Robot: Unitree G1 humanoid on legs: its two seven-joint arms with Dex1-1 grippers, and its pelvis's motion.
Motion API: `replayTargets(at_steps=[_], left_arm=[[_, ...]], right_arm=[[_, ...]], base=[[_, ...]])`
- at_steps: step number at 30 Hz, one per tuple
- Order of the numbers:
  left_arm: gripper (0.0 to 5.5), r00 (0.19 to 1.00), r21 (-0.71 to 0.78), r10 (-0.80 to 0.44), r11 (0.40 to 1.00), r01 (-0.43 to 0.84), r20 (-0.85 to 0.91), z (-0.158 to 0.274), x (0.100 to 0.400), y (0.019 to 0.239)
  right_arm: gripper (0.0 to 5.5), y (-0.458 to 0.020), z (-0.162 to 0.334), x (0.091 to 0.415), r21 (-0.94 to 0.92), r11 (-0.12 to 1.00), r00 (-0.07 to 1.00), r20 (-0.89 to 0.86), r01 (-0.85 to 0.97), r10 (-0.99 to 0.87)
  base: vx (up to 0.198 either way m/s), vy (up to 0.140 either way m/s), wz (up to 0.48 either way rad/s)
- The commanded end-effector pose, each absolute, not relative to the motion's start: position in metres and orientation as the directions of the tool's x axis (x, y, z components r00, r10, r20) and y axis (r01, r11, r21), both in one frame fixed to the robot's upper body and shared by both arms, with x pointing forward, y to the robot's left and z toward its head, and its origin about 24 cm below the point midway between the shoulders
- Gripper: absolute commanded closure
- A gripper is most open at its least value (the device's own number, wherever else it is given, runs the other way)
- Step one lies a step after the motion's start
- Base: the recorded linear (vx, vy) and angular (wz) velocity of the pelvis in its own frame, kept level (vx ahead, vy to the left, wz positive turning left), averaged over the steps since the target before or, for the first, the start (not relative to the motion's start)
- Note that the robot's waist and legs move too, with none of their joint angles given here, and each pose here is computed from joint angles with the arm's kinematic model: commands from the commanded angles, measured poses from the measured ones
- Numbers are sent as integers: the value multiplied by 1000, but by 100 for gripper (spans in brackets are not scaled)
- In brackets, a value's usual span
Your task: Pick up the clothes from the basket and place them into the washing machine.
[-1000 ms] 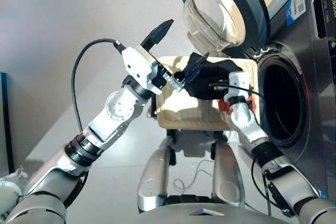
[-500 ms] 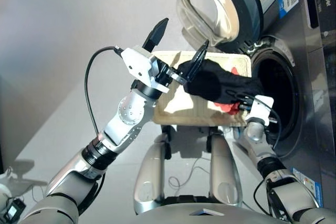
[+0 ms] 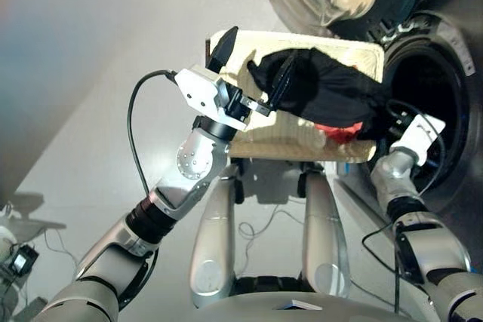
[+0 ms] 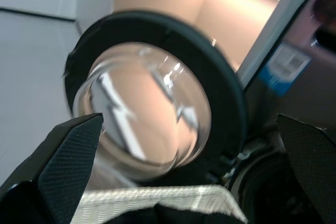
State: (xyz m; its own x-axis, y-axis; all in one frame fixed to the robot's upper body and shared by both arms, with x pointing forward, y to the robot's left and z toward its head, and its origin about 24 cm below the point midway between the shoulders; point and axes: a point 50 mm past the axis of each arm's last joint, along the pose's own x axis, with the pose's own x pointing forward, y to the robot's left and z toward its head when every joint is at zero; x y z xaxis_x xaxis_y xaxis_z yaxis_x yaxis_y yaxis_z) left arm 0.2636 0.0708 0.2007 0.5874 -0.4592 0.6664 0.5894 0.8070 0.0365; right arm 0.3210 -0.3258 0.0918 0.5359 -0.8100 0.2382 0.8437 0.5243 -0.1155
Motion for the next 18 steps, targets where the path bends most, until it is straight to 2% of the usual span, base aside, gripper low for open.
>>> replayTargets(at_steps=[1,12,18], left_arm=[[0,461,44,-400,791,611,792,228,246,70],[0,465,45,-360,826,561,809,232,246,77],[0,477,41,-337,847,529,812,235,247,84]], right_arm=[[550,-358,138,317,-33,421,405,346,907,-846],[550,-397,200,303,79,304,241,439,949,-866],[550,-430,226,274,319,155,36,350,935,-936]], base=[[0,0,0],[0,0,0],[0,0,0]])
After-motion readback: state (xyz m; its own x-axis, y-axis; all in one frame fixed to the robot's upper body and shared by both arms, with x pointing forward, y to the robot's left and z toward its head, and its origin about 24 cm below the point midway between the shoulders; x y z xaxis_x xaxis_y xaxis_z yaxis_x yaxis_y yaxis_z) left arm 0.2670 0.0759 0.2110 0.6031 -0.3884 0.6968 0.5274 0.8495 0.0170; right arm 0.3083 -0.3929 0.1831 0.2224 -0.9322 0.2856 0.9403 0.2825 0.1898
